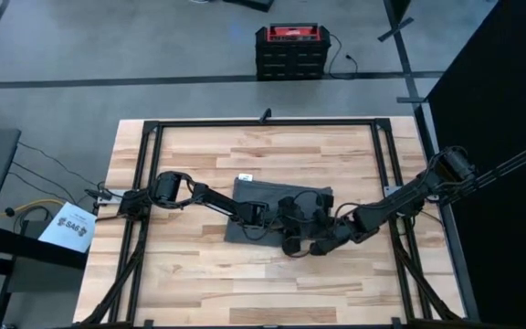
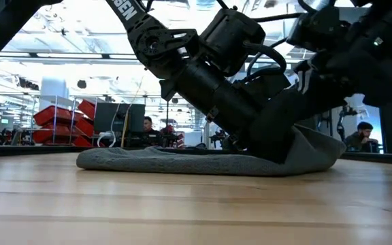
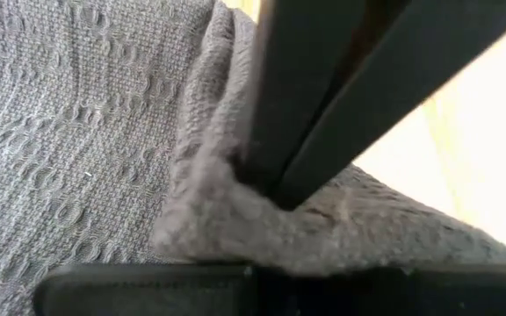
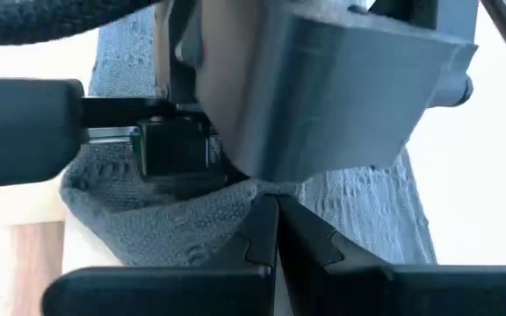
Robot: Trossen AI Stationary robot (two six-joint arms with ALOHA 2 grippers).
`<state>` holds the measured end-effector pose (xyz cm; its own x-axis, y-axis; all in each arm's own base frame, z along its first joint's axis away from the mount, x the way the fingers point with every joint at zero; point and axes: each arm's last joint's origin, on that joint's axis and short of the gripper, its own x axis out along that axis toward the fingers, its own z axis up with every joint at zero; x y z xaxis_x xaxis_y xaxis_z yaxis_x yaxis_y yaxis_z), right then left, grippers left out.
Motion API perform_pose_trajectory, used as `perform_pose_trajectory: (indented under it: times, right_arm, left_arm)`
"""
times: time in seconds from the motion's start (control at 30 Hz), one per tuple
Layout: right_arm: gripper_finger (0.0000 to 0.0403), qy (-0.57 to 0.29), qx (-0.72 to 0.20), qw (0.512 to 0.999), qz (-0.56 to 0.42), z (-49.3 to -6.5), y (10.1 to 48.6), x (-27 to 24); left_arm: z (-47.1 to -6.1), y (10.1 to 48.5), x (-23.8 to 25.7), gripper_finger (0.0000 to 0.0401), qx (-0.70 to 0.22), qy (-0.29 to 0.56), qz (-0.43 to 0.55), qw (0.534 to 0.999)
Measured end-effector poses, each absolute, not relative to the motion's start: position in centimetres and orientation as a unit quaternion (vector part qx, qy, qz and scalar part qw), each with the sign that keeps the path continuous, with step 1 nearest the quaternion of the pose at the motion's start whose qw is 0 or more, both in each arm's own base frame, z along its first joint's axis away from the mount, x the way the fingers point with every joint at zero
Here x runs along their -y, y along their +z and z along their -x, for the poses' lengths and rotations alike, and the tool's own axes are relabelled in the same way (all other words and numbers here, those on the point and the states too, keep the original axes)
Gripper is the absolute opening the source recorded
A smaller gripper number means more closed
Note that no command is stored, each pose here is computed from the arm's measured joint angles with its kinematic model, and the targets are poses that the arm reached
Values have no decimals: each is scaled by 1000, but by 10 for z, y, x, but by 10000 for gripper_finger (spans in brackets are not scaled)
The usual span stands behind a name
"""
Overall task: Roll towel
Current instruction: Roll the gray towel
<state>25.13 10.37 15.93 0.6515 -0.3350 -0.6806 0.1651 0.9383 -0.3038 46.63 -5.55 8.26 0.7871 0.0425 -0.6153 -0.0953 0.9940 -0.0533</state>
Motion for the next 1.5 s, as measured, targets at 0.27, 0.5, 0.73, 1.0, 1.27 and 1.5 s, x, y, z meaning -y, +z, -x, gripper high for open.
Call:
perform_pose_trajectory:
  times: [0.27, 0.5, 0.73, 1.0, 1.27, 1.5]
  right_arm:
    - [0, -140, -433, 889, 46, -228, 152, -125]
    - [0, -145, -438, 887, -2, -217, 153, -135]
    - [0, -160, -473, 865, -59, -211, 133, -144]
    - [0, -178, -487, 854, -43, -210, 117, -143]
    - [0, -156, -459, 874, -18, -216, 132, -137]
    - [0, -122, -437, 891, -4, -230, 135, -133]
  left_arm:
    - [-466, 82, 55, 15, -325, 37, 41, 944]
    - [-466, 82, 55, 15, -325, 36, 39, 944]
    - [-466, 82, 55, 15, -326, 34, 34, 944]
    - [-464, 93, 63, 15, -321, 19, 1, 947]
    - [-458, 122, 73, 15, -313, -3, -19, 950]
    - [-450, 155, 86, 15, -298, -10, -34, 954]
